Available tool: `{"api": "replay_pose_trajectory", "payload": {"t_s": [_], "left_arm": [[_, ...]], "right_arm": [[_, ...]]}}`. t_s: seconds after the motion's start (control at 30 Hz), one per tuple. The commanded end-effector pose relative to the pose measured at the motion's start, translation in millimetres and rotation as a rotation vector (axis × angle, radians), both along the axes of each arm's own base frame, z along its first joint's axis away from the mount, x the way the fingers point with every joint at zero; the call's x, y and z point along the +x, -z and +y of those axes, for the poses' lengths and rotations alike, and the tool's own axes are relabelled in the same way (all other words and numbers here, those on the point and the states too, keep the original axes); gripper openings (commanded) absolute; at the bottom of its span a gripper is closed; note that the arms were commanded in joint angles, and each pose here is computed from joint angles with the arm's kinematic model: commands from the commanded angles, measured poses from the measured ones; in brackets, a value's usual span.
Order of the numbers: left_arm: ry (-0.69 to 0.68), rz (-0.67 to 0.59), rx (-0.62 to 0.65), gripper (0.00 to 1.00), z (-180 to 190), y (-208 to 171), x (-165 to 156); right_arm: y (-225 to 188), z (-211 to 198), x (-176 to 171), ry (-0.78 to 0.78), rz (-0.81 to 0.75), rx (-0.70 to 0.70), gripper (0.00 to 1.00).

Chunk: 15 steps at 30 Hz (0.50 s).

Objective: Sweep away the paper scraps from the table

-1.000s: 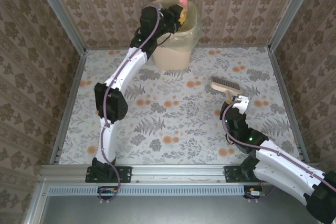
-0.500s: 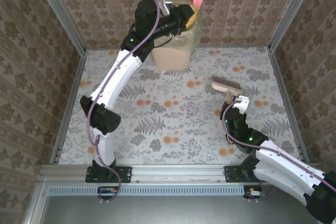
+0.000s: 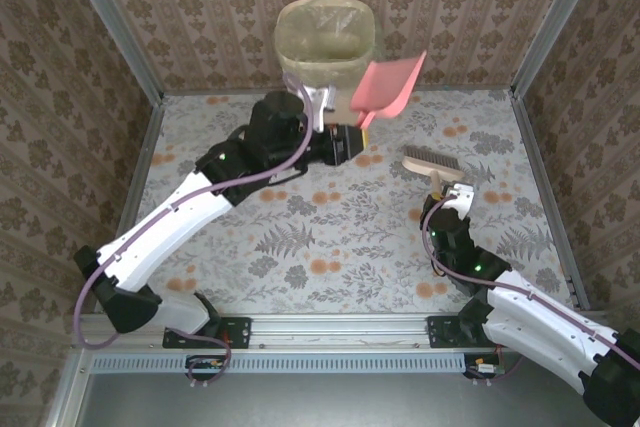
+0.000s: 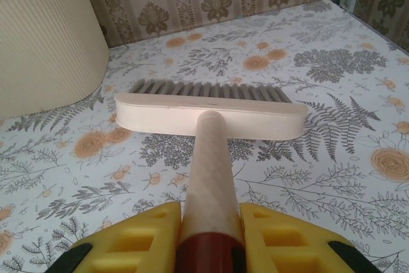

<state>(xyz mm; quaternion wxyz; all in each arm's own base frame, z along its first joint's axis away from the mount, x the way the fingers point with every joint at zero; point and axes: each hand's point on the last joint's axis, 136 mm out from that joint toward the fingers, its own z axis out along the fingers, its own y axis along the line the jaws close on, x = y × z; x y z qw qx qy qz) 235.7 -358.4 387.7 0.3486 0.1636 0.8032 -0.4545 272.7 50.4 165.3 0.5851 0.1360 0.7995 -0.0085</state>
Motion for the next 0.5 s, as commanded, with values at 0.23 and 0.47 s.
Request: {"api": "replay_pose_trajectory", "payload": {"t_s": [0.23, 0.47], "left_arm": [[-0.227, -0.043, 0.386, 0.0, 78, 106, 2], [-0.223, 0.039, 0.584, 0.0, 115, 183, -13]], "right_arm": [[-10, 7, 9, -0.028, -0.046, -0.015, 0.0], [-6, 25, 17, -0.113, -0.032, -0.018, 0.0]]}}
